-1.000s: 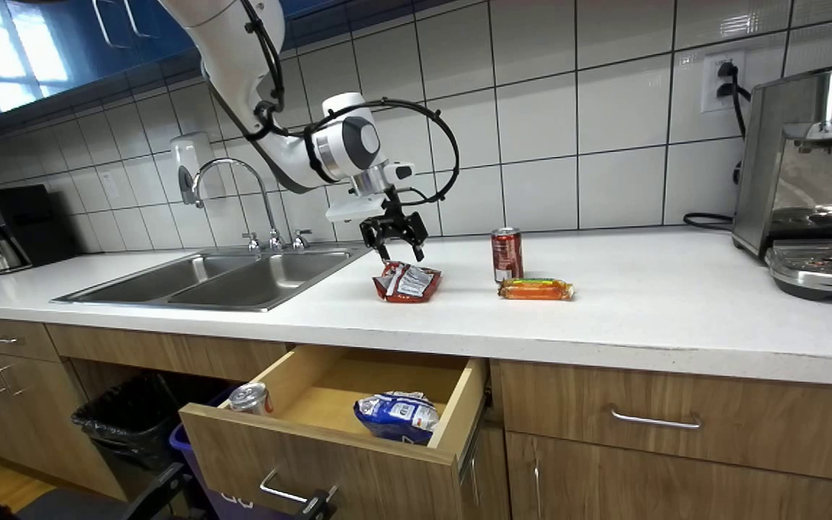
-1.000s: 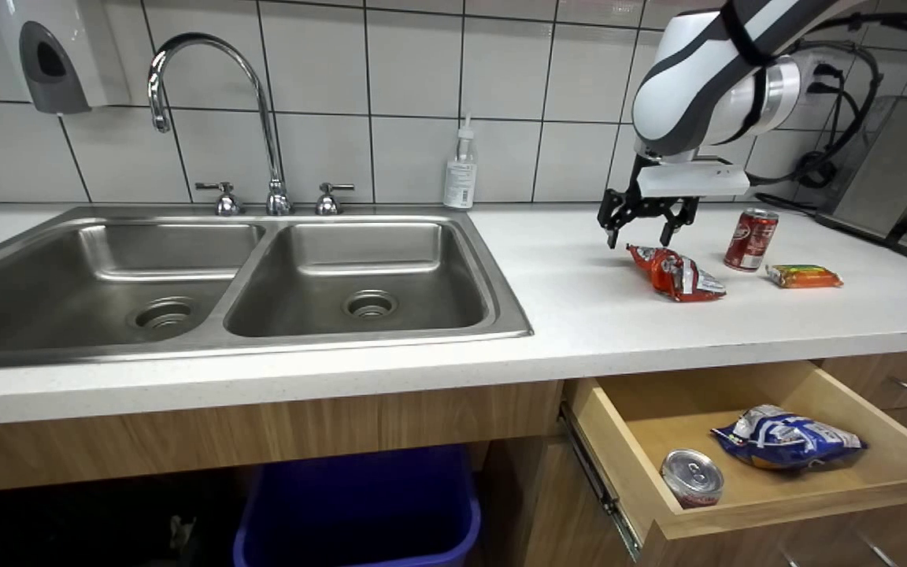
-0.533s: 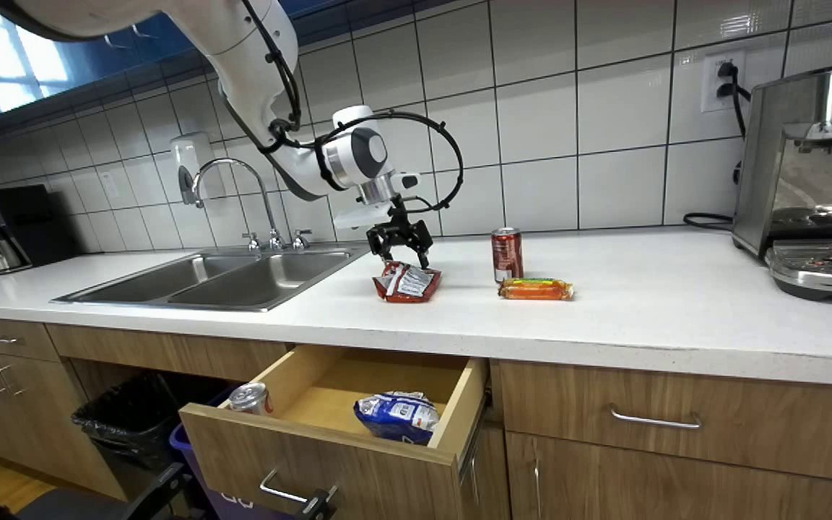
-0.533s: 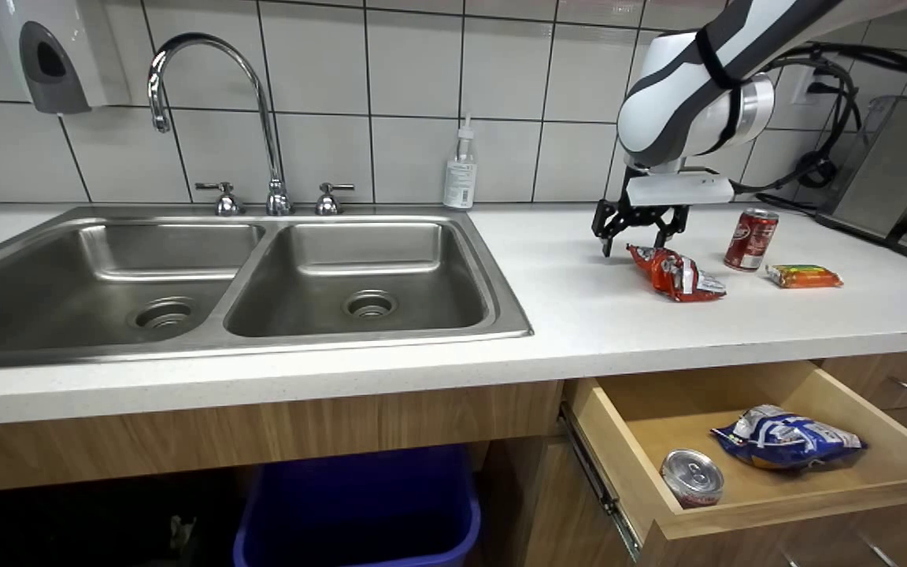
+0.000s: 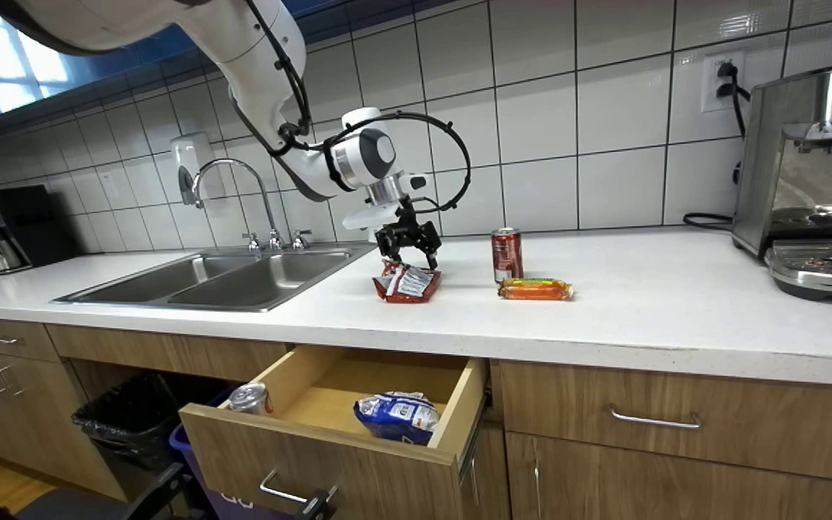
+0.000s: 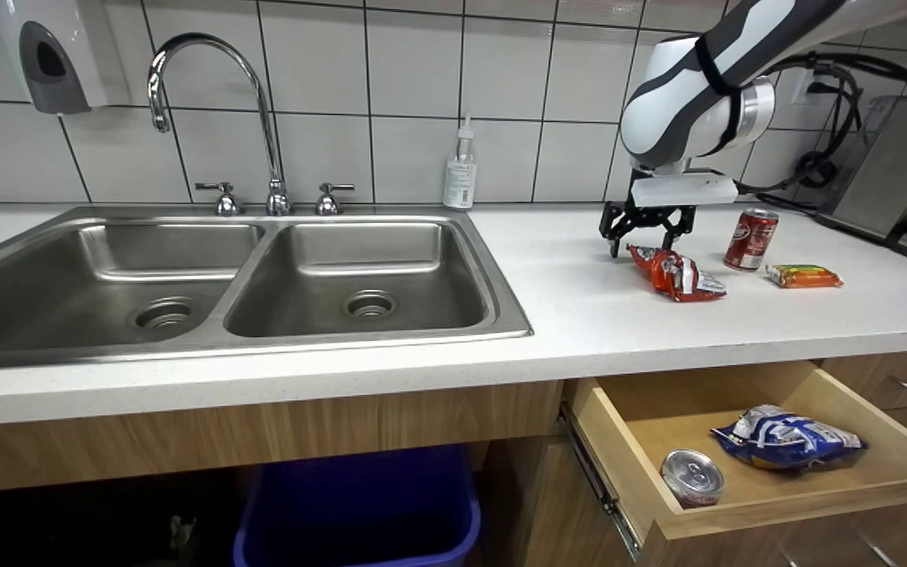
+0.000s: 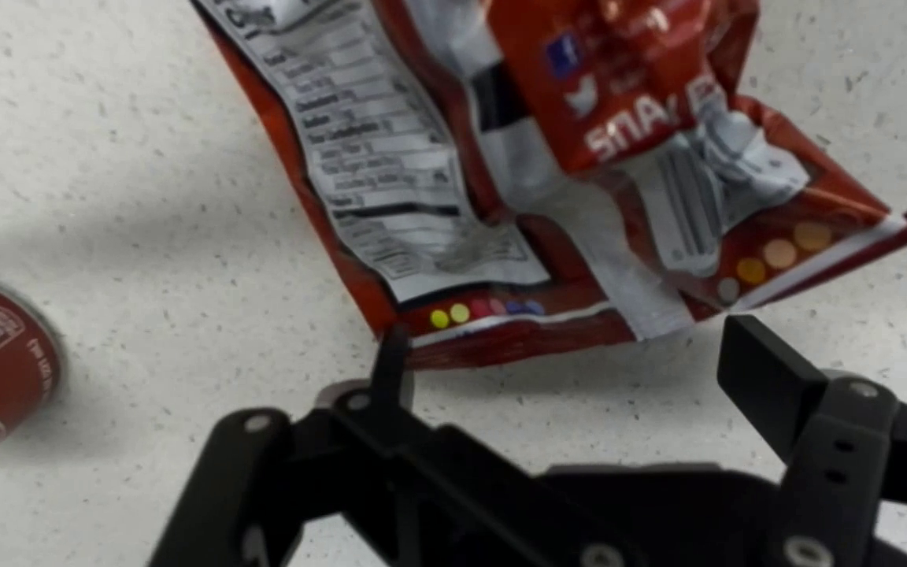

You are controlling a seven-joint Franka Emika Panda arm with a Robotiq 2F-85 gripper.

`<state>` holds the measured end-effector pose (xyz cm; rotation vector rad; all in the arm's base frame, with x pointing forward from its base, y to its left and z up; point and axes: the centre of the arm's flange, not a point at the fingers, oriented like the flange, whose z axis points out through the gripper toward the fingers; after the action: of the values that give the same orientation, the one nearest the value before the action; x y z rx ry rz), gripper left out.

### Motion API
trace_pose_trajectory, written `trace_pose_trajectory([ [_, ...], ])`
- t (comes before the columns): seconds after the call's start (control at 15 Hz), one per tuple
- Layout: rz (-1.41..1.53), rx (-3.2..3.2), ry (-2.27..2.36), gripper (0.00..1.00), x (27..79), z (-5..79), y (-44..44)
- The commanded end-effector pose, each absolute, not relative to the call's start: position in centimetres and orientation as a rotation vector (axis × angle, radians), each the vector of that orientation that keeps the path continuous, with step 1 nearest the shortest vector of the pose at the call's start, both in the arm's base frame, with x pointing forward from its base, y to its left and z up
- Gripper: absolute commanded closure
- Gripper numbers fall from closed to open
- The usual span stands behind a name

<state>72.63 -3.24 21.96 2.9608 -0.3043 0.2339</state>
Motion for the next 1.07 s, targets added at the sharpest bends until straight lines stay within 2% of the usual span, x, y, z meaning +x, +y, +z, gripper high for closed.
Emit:
trace_pose_trajectory([
  [0.0, 0.203, 2.959, -0.347, 0.0, 72.6, 22.4, -4.0],
  [1.0, 0.133, 2.953, -0.367, 0.0, 68.2, 21.7, -5.0],
])
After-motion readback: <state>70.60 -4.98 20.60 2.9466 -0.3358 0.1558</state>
